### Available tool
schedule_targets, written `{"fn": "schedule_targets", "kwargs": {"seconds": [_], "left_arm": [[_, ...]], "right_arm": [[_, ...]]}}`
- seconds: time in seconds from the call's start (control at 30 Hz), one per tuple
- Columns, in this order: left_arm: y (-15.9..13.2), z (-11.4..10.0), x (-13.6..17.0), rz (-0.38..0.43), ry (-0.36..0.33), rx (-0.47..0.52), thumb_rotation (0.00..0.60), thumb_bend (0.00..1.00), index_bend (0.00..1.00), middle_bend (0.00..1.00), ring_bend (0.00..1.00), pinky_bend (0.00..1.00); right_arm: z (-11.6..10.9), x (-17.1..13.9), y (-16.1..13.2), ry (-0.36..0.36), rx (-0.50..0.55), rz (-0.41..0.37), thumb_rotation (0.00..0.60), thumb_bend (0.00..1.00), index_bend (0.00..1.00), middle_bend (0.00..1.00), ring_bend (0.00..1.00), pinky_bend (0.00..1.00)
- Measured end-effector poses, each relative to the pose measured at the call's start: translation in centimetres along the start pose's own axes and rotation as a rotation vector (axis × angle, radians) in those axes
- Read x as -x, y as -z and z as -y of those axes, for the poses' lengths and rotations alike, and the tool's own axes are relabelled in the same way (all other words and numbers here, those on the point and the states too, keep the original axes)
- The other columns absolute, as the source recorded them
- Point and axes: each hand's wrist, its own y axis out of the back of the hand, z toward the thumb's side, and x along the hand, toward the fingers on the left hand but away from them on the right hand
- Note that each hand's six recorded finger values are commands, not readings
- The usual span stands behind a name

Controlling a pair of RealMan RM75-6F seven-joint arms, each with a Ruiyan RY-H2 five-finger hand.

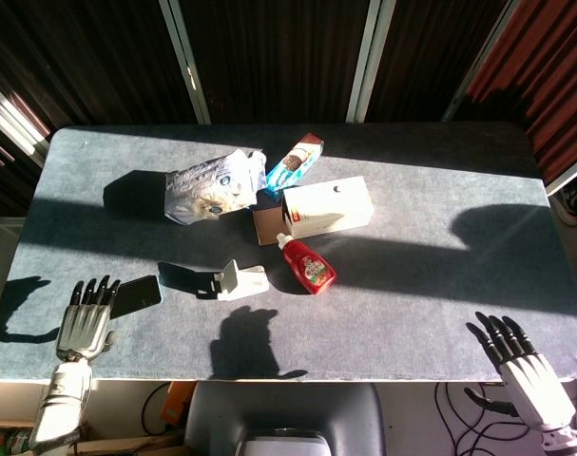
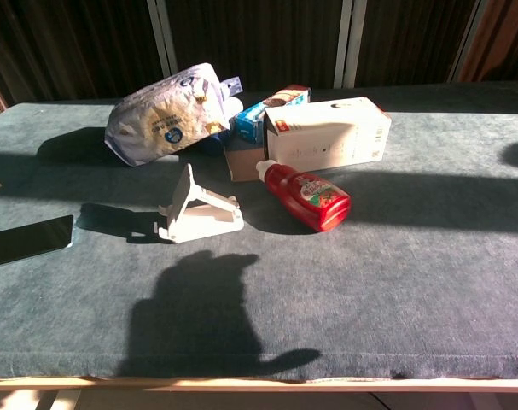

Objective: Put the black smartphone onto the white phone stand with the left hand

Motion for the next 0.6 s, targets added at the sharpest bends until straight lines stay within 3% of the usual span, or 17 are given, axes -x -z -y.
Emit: {"fn": "schedule_targets", "kwargs": {"seconds": [0.23, 0.6], "left_arm": [[-3.6, 0.6, -3.7, -0.085, 0.122, -0.007, 0.6, 0.27, 0.0, 0.04, 0.0, 0.13], [-4.8, 1.1, -6.9, -0.186, 0.166, -0.057, 0.6, 0.27, 0.03, 0.13, 0.01, 0.17]], "right_arm": [[-0.1, 0.1, 0.1, -0.008, 0.009, -0.003, 0.6, 0.32, 0.0, 0.0, 0.0, 0.0], [-0.1, 0.0, 0.2, -0.018, 0.019, -0.009, 0.6, 0.32, 0.0, 0.0, 0.0, 0.0]]}}
